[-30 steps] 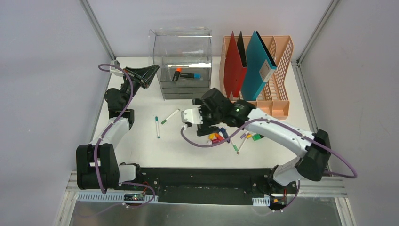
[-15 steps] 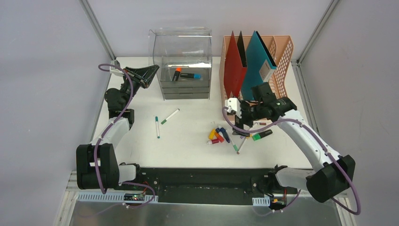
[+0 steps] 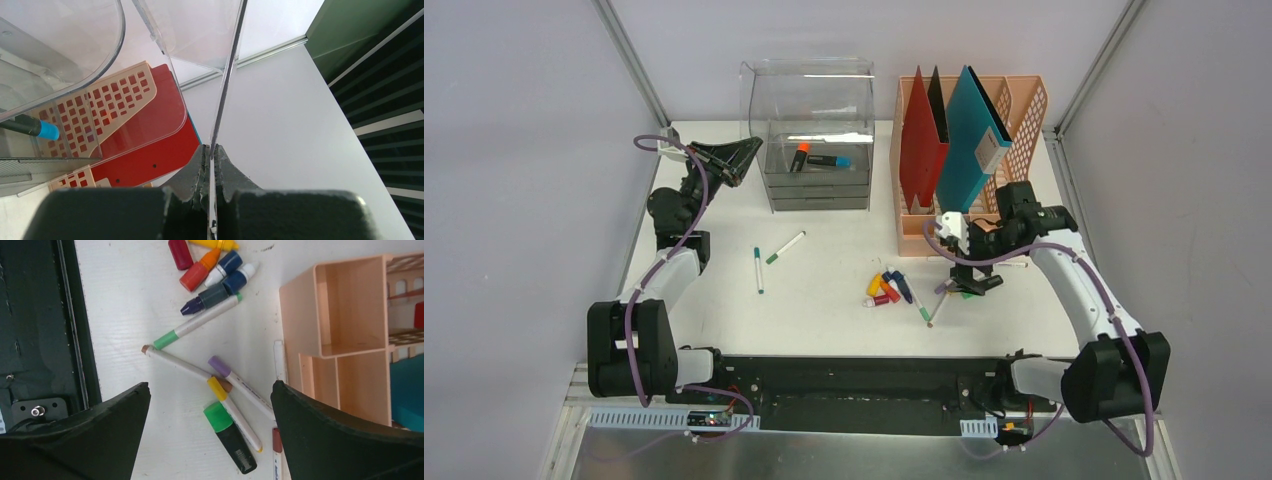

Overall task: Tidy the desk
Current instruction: Place the stationery in the storage box, then pick up the stationery from the center of the board.

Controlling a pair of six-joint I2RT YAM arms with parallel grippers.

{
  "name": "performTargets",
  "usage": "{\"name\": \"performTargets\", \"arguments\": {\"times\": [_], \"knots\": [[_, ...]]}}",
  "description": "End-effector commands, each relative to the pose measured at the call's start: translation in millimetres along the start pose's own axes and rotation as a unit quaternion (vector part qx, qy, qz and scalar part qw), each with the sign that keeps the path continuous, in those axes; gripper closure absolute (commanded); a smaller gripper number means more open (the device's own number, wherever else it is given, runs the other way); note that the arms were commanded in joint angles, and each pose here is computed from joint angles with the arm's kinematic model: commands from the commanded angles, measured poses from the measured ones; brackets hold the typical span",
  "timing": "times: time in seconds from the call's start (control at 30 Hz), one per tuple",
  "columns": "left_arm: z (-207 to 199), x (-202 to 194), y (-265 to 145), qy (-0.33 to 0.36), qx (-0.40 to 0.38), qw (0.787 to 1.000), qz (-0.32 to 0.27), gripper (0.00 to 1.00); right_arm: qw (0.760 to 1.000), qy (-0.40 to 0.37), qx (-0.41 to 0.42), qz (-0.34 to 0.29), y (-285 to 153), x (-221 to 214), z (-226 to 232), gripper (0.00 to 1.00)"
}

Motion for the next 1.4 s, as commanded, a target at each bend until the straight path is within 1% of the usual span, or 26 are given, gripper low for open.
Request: {"name": "performTargets", "arguments": {"times": [0.0, 0.27, 0.4, 0.63, 0.8, 1.0, 1.37], "knots": [[-12, 9, 0, 0.015, -0.029, 0.999, -0.021, 1.0, 0.999, -0.008, 0.031, 0.004, -1, -18, 3, 0.07], [-10, 8, 0, 0.012, -0.03, 0.999, -0.021, 1.0, 0.997, -0.003, 0.043, 0.065, 2, -67, -4, 0.1], [-10, 8, 0, 0.012, -0.029, 0.999, -0.021, 1.0, 0.992, -0.018, 0.047, 0.114, 1, -93, -7, 0.12], [-9, 8, 0, 0.009, -0.03, 0.999, -0.022, 1.0, 0.985, -0.026, 0.06, 0.16, 2, -116, -14, 0.15], [-9, 8, 0, 0.009, -0.03, 0.999, -0.021, 1.0, 0.983, -0.014, 0.049, 0.174, 3, -122, -22, 0.19], [-8, 8, 0, 0.009, -0.031, 0.999, -0.022, 1.0, 0.98, -0.027, 0.022, 0.194, 7, -135, -31, 0.24], [-9, 8, 0, 0.009, -0.031, 0.999, -0.022, 1.0, 0.98, -0.03, -0.008, 0.198, 10, -139, -39, 0.26]]}}
Point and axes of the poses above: each gripper's point midway between its finger pads, its own y axis out along the fingers, its own z axis along the line the jaws close on, x = y × z, the point moved 1 cm from there along -y, back along the fingers, and after that the axes turned 14 degrees about y, right-handed, at the moved point
